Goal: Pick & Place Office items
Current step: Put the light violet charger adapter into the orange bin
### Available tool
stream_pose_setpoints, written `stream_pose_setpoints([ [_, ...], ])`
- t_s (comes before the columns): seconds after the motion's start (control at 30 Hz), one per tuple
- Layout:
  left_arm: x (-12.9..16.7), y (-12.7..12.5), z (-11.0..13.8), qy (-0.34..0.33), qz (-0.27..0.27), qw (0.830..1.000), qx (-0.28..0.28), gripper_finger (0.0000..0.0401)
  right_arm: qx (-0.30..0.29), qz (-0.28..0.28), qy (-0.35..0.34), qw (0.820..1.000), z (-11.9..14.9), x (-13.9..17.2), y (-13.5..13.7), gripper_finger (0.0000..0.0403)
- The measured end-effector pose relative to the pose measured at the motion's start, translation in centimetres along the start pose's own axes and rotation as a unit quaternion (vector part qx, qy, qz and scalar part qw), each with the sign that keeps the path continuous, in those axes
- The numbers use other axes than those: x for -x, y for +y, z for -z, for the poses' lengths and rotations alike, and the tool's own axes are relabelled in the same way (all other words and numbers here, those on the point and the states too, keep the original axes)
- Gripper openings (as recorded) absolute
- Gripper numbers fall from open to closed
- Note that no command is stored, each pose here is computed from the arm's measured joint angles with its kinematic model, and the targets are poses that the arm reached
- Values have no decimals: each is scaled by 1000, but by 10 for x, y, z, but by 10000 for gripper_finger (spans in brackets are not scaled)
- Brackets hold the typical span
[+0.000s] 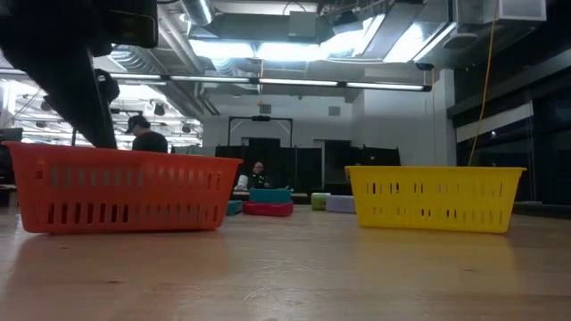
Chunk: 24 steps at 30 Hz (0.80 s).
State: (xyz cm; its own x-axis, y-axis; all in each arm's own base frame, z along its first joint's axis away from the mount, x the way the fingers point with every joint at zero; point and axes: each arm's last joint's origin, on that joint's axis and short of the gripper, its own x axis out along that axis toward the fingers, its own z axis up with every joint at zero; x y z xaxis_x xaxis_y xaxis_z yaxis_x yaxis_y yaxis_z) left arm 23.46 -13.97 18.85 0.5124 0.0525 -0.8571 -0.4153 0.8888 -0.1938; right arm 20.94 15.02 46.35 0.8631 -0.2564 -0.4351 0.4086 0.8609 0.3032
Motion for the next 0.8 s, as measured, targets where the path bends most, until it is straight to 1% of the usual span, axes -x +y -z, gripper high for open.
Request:
stream_pose_setpoints([
  [0.07,4,0,-4,-24,-6,1000,-3,275,0,0,0,1000,0,0,0,230],
  [0.13,14,-2,-13,-69,-8,998,-12,274,-1,2,-4,1000,0,0,0,230],
  [0.2,23,-2,-25,-116,-16,992,-35,273,-1,6,-9,1000,-1,0,0,230],
  [0.27,31,4,-38,-154,-40,985,-66,271,0,10,-15,1000,-1,0,0,230],
  [0.33,36,16,-56,-188,-83,976,-72,272,3,17,-24,1000,-1,0,-1,230],
  [0.4,34,37,-78,-206,-128,969,-37,272,7,23,-32,999,-2,0,-1,230],
  [0.43,30,50,-90,-205,-133,970,-11,272,8,25,-35,999,-2,0,-1,230],
  [0.47,26,62,-103,-197,-121,973,4,272,8,27,-38,999,-2,0,-1,230],
  [0.5,22,73,-116,-190,-97,977,0,272,8,30,-41,999,-2,0,-1,230],
  [0.57,12,87,-138,-190,-38,979,-59,273,6,34,-46,998,-3,0,-2,230],
  [0.6,8,93,-143,-186,-31,977,-97,276,6,36,-49,998,-3,0,-2,230],
  [0.67,1,105,-156,-178,-45,966,-181,284,6,38,-52,998,-3,0,-2,230],
  [0.73,-6,121,-169,-152,-60,952,-258,295,0,41,-56,998,-3,0,-2,230],
  [0.8,-14,133,-184,-136,-55,941,-306,306,-3,42,-58,997,-3,0,-2,230],
])
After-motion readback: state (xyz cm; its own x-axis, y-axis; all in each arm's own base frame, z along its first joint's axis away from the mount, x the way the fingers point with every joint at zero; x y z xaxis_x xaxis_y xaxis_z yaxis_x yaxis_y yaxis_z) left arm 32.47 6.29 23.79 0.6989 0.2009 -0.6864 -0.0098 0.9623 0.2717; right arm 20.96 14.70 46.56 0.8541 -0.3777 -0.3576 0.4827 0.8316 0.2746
